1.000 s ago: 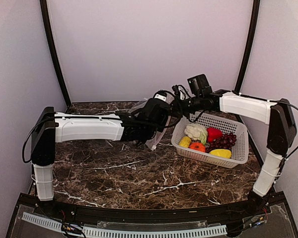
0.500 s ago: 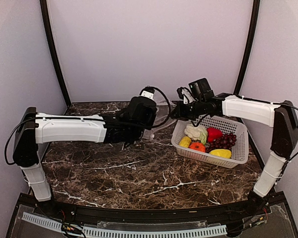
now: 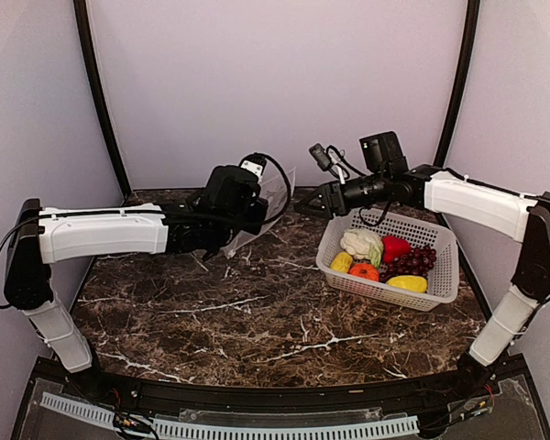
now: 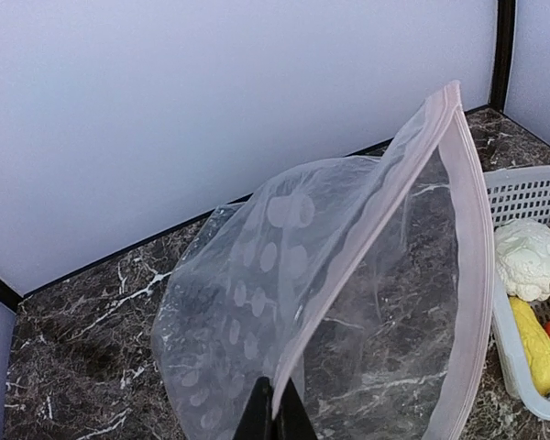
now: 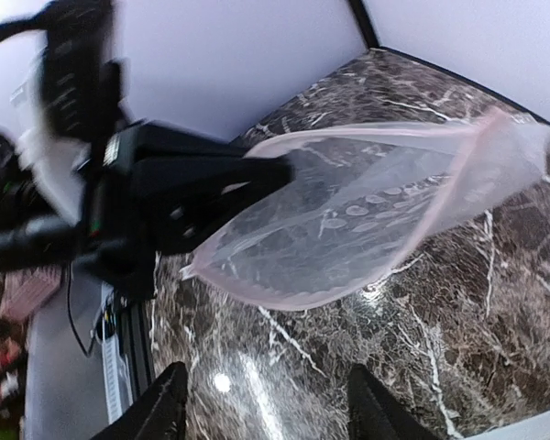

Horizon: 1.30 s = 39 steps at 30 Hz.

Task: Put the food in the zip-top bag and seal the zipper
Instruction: Open the zipper food storage bag, then pick up the fake vegetable from the bin.

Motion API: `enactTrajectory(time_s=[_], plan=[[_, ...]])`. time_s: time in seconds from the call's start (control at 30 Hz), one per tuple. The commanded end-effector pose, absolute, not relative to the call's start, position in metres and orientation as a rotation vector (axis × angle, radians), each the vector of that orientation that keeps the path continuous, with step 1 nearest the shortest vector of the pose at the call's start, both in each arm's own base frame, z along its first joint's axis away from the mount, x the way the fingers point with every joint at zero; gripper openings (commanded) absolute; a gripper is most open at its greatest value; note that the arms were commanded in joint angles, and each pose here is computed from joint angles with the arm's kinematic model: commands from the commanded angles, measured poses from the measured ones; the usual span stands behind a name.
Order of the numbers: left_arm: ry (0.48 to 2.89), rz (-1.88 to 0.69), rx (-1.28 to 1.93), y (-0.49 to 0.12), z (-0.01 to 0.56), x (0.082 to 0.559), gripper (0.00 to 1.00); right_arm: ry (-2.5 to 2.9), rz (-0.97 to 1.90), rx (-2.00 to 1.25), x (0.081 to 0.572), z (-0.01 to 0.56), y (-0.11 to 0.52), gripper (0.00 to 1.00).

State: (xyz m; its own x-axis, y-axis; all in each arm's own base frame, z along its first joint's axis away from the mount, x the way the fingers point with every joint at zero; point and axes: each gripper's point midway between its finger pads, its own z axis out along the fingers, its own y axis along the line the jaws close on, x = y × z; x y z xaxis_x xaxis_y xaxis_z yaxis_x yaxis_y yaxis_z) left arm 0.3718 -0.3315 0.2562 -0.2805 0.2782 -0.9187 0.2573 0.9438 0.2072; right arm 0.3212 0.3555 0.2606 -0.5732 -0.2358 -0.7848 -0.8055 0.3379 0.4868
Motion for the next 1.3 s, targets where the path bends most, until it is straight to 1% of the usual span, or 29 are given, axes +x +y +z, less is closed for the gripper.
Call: enactTrajectory(time_s=[0.0, 0.17, 0.33, 0.43, 0.5, 0.7, 0.83, 0.97, 1.07, 1.17, 1.27], plan=[[1.907, -0.007, 0.447, -0.311, 0.259, 0.369, 0.01, 1.724, 1.178, -1.231, 0.281, 0.309, 0.343, 0.60], [1.921, -0.032, 0.470, -0.296, 0.252, 0.372, 0.01, 1.744, 0.919, -1.339, 0.281, 0.289, 0.315, 0.63], [1.960, -0.122, 0.495, -0.299, 0.249, 0.361, 0.01, 1.848, 0.544, -1.380, 0.311, 0.243, 0.277, 0.61], [1.976, -0.162, 0.496, -0.300, 0.242, 0.356, 0.01, 1.947, 0.371, -1.381, 0.332, 0.211, 0.254, 0.60], [1.996, -0.185, 0.508, -0.304, 0.237, 0.354, 0.01, 2.028, 0.273, -1.375, 0.345, 0.191, 0.239, 0.58], [2.012, -0.174, 0.512, -0.305, 0.231, 0.355, 0.01, 2.134, 0.062, -1.362, 0.369, 0.151, 0.210, 0.58], [2.031, -0.186, 0.525, -0.308, 0.224, 0.355, 0.01, 2.153, -0.018, -1.392, 0.376, 0.136, 0.203, 0.63], [2.043, -0.192, 0.527, -0.310, 0.221, 0.354, 0.01, 2.175, -0.103, -1.418, 0.381, 0.124, 0.194, 0.82], [2.049, -0.189, 0.531, -0.310, 0.218, 0.354, 0.01, 2.172, -0.141, -1.454, 0.379, 0.116, 0.190, 0.90], [2.050, -0.193, 0.528, -0.310, 0.220, 0.355, 0.01, 2.160, -0.239, -1.468, 0.383, 0.107, 0.182, 0.90], [2.050, -0.193, 0.529, -0.310, 0.220, 0.354, 0.01, 2.153, -0.301, -1.472, 0.387, 0.100, 0.178, 0.84]])
